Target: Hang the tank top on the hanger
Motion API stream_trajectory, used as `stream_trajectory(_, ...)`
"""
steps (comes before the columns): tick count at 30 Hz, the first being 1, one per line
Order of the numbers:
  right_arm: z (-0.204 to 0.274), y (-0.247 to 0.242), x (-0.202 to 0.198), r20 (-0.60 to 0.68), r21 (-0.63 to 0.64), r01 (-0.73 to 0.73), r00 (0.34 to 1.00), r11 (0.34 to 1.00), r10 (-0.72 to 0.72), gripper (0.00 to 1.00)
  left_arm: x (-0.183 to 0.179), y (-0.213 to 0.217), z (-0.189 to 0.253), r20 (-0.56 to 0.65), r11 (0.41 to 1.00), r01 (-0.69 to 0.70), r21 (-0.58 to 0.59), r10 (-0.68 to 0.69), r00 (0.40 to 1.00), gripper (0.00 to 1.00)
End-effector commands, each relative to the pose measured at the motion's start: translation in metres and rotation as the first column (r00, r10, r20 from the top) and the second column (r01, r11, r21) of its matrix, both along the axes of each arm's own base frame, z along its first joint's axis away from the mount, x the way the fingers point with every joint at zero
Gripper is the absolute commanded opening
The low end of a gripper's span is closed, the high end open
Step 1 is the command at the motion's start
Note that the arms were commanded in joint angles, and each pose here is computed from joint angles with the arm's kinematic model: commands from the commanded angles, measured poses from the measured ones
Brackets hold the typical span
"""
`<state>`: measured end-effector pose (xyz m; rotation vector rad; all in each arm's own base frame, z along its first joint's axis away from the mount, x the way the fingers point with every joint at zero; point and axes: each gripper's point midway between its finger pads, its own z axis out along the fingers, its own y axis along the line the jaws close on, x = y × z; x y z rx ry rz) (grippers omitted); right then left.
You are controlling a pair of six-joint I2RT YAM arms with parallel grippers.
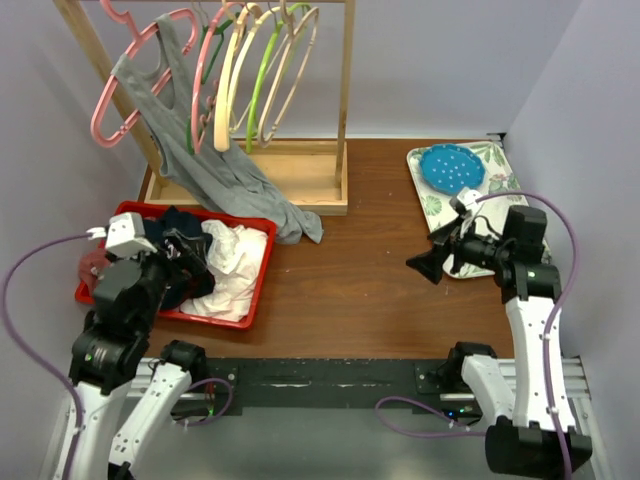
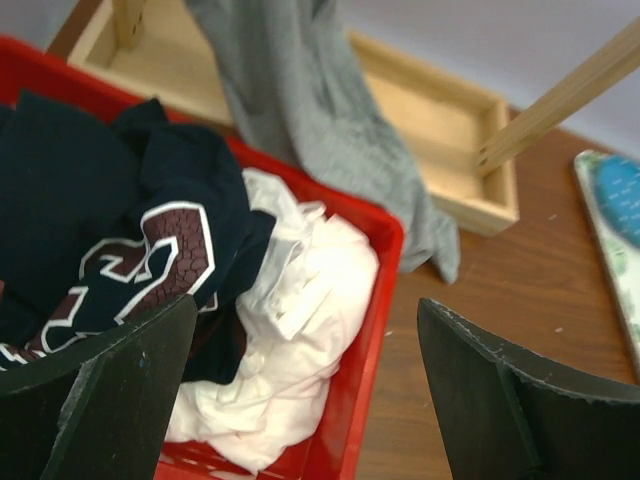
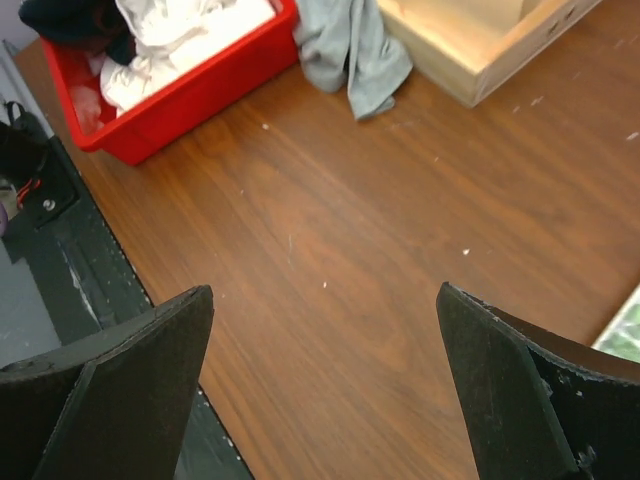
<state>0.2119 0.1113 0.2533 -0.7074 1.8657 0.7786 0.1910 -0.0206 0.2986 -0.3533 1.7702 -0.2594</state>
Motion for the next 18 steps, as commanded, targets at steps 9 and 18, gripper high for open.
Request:
stream_trajectory(9,-0.04,0.001,0.019,-0.021,0.003,-0.048,0.999,0.999,0.048,0.99,0.069,0.026,-0.095,-0.329,0.925,-0.374,0.06,0.372,0.868,0.57)
stream_trajectory(18,-0.039,0.0,0.015,-0.025,-0.017,-0.056,0.998,0.998,0.055,0.99,0.07,0.044,-0.085,-0.307,0.872,-0.476,0.114,0.486,0.818,0.62)
